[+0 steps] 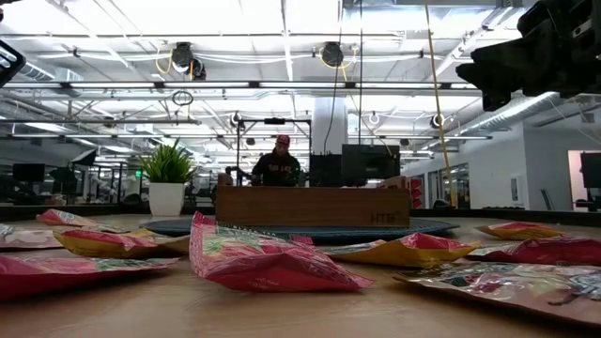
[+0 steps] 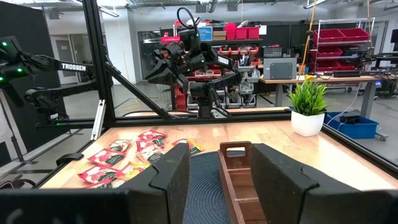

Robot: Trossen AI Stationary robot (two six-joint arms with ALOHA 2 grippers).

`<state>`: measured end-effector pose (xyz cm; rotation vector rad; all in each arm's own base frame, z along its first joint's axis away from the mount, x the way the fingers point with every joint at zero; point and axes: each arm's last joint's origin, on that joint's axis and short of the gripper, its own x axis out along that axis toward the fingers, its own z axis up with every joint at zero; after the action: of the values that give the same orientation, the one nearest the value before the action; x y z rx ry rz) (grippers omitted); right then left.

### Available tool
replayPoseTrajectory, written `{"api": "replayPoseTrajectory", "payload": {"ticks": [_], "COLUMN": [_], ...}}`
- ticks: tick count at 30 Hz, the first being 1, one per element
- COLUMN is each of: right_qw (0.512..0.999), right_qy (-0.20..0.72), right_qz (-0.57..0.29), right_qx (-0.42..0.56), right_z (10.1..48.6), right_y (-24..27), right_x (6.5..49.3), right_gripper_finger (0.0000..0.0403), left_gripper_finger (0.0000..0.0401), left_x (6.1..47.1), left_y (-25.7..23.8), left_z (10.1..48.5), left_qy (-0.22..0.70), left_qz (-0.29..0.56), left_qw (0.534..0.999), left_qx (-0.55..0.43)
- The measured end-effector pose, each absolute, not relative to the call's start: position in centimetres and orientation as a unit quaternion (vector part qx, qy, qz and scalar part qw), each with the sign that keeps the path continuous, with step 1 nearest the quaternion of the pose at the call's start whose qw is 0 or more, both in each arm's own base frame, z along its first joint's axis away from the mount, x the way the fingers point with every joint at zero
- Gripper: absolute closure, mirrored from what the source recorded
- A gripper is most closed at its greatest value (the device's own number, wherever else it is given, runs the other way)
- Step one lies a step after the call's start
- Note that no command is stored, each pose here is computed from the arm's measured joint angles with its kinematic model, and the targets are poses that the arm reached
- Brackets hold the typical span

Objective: Pick & Place Tea

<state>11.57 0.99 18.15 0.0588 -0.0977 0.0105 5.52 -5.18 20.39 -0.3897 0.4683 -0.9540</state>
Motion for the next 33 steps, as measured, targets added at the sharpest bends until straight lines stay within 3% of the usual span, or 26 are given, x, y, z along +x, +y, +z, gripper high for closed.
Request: {"api": "replayPoseTrajectory", "payload": {"ticks": [16, 33], "right_qw": [0.998, 0.983], "right_qy": [-0.05, -0.141], "right_qz": [0.005, 0.038], "right_qx": [0.03, 0.112], "right_z": [18.2, 20.0], "right_y": [1.0, 1.2], "right_x": [11.6, 11.3], "right_gripper_finger": [0.025, 0.025], "left_gripper_finger": [0.0329, 0.0329], "left_x": [5.5, 5.5], "left_y": [-5.2, -5.2], "left_z": [20.4, 20.4], "left_qy": [0.222, 0.222], "left_qz": [-0.452, -0.452], "left_qw": [0.844, 0.844], "left_qx": [-0.185, -0.185]}}
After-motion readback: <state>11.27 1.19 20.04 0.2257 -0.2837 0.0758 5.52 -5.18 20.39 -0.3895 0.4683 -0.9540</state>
